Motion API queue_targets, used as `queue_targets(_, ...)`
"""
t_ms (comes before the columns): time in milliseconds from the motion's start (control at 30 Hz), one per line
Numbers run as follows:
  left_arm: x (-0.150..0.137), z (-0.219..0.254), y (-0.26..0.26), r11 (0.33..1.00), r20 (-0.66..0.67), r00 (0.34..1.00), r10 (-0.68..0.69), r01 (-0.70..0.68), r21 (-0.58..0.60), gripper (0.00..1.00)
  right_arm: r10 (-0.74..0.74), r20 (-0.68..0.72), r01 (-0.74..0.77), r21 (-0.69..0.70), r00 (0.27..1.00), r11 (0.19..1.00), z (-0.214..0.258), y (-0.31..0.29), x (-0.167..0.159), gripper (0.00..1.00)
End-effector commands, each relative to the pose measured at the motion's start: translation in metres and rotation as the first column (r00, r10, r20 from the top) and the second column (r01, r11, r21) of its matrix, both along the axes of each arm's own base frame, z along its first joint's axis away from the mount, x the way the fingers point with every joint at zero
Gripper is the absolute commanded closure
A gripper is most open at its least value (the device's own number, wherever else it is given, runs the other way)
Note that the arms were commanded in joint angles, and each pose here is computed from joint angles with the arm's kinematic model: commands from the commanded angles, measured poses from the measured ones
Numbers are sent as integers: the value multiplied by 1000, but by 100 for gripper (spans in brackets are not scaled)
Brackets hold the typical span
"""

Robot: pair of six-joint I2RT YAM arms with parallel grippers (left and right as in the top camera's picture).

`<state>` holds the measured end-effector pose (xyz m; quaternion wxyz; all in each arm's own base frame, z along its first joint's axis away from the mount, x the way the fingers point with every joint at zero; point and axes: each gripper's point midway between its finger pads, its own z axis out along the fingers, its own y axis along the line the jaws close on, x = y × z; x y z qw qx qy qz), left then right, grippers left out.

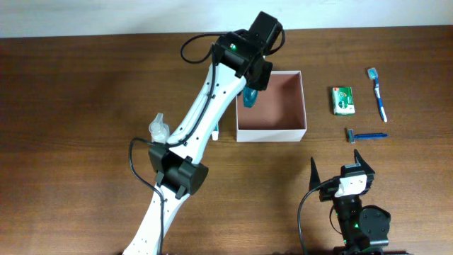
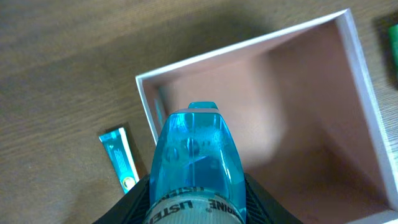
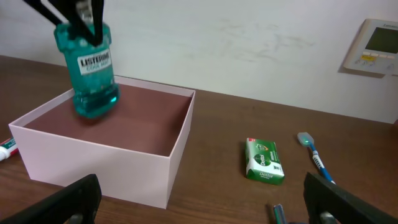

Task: Pack container
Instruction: 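Lower the Listerine bottle into the box's back-left corner and release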

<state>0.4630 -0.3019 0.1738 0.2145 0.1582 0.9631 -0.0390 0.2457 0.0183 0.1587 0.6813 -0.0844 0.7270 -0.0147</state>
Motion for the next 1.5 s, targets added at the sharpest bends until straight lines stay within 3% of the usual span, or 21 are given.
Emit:
queue_targets(0,3,-1,4,999,10,999,38,-38,7,74,-4,-1,4,-1,1000,1000,-2,0,0,1)
queue_targets(1467,13,-31,11,987,-19,987,158,-158,27,73,-4,-1,4,-1,1000,1000,-2,0,0,1)
